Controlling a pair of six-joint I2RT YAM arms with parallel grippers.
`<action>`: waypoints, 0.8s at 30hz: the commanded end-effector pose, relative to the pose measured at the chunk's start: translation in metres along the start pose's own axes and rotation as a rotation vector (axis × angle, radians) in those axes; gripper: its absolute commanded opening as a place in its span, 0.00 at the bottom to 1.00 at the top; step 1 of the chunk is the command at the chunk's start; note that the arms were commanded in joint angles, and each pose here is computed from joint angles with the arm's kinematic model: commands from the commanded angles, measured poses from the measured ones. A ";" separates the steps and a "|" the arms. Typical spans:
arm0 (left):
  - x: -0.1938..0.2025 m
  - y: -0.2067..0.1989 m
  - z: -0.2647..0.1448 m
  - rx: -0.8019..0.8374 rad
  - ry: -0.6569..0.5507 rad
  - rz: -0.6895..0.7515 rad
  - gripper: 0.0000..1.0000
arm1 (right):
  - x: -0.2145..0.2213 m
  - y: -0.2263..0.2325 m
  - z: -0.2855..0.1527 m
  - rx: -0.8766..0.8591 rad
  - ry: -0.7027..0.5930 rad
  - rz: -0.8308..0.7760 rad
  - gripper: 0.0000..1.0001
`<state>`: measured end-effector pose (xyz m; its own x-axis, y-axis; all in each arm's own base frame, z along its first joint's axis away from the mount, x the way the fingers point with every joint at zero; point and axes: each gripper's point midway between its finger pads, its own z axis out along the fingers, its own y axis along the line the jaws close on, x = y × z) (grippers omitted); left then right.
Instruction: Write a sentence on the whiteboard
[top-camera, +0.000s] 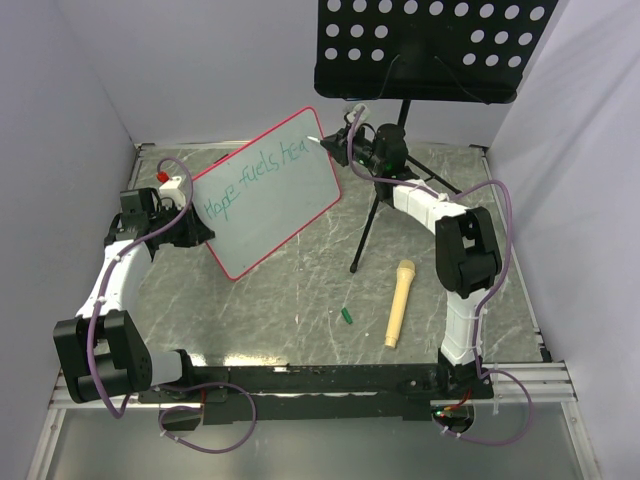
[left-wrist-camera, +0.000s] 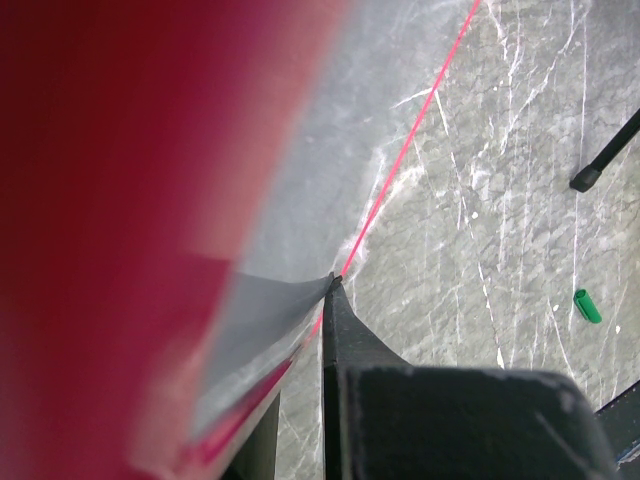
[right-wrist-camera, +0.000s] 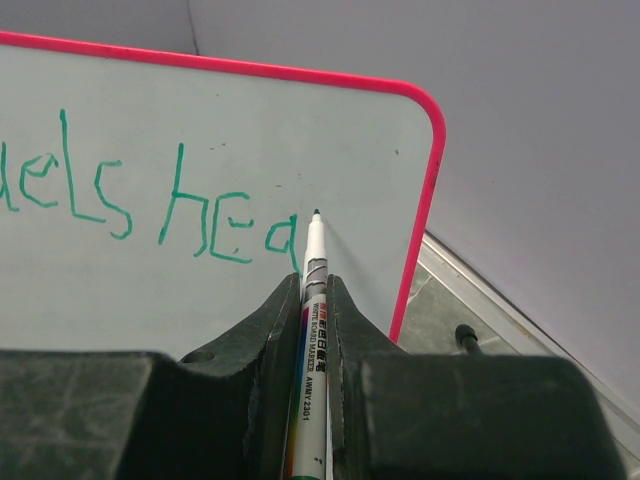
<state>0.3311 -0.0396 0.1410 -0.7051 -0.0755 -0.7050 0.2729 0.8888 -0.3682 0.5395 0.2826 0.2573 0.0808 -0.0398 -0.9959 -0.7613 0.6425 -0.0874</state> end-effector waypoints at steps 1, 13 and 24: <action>0.090 0.073 -0.013 -0.348 0.349 0.107 0.01 | -0.002 -0.002 0.008 -0.002 -0.014 -0.026 0.00; 0.089 0.073 -0.013 -0.349 0.350 0.107 0.01 | 0.010 -0.002 0.011 -0.009 0.013 -0.022 0.00; 0.089 0.074 -0.013 -0.350 0.351 0.105 0.01 | 0.014 0.003 0.004 -0.015 0.019 -0.029 0.00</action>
<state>0.3312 -0.0389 0.1405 -0.7084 -0.0843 -0.7008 0.2618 0.8907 -0.3717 0.5422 0.2835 0.2368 0.0482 -0.0671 -0.9966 -0.7665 0.6372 -0.0800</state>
